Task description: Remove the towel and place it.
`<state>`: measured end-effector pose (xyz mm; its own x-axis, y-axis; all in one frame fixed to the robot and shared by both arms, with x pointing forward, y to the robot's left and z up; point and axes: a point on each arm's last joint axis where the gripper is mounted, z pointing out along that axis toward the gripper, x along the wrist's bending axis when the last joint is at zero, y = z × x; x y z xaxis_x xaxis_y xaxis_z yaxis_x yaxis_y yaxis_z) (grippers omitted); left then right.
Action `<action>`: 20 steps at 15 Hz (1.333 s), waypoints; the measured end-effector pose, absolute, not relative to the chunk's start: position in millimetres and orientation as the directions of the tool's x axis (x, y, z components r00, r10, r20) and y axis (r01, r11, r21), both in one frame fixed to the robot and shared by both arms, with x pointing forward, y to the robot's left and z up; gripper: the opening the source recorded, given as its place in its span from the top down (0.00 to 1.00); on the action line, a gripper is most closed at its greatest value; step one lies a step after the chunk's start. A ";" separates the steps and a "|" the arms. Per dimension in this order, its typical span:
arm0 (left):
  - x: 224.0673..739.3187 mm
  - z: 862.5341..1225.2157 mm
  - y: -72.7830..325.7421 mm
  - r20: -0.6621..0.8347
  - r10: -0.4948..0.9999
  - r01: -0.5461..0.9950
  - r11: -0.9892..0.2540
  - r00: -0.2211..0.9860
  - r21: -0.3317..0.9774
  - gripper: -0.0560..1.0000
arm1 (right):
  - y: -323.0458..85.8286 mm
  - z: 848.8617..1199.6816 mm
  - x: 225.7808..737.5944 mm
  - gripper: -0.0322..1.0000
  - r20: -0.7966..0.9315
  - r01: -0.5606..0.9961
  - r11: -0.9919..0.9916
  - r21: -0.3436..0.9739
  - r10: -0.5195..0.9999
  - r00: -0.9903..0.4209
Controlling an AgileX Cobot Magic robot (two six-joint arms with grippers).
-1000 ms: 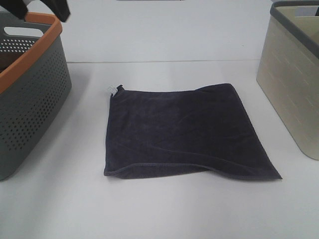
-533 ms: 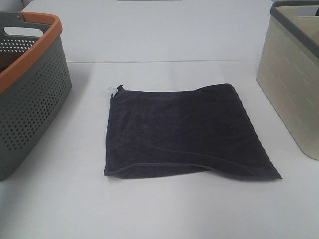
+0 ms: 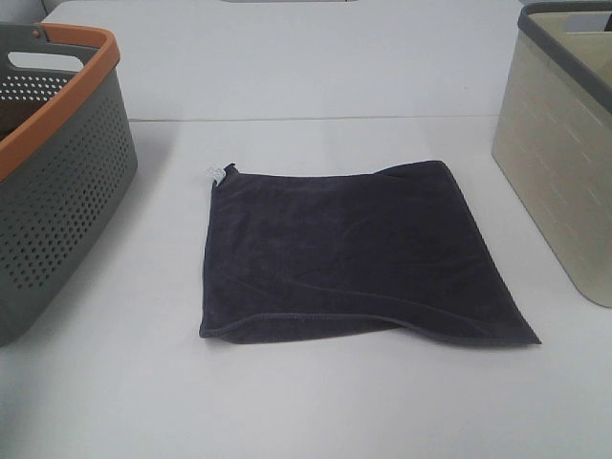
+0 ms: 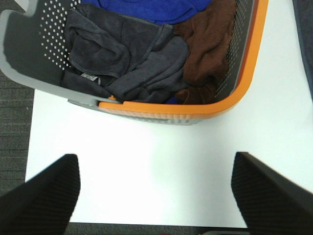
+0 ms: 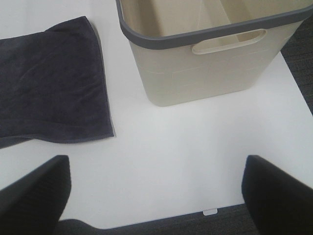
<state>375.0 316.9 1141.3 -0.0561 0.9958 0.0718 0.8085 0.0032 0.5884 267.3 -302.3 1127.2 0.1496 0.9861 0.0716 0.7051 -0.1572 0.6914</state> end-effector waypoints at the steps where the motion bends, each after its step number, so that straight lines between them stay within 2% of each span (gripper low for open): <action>1: 368.0 1137.5 316.7 0.078 0.995 0.797 -0.001 -0.058 0.604 0.19 | -302.1 1124.1 263.0 0.15 0.073 0.698 -0.157 0.699 0.986 0.149; 5: 318.8 1107.4 313.4 0.096 0.993 0.729 -0.017 -0.066 0.684 0.19 | -302.0 1108.4 239.7 0.15 0.050 0.653 -0.121 0.747 0.991 0.126; 10: 267.4 1087.6 308.7 0.096 0.992 0.606 -0.028 -0.080 0.795 0.19 | -301.3 1081.9 219.0 0.15 -0.009 0.610 -0.038 0.791 0.997 0.073; 13: 247.8 1069.9 304.8 0.071 0.995 0.551 -0.019 -0.073 0.834 0.19 | -299.0 1065.3 212.8 0.15 -0.018 0.537 -0.005 0.844 0.999 0.038; 16: 232.5 1057.2 300.2 0.061 0.997 0.460 -0.033 -0.046 0.887 0.19 | -294.8 1049.9 220.9 0.15 0.016 0.564 -0.014 0.826 1.000 0.002; 20: 234.1 1052.9 297.9 0.037 0.999 0.446 -0.019 -0.030 0.895 0.19 | -291.8 1044.1 227.8 0.15 0.035 0.549 -0.013 0.836 0.999 -0.028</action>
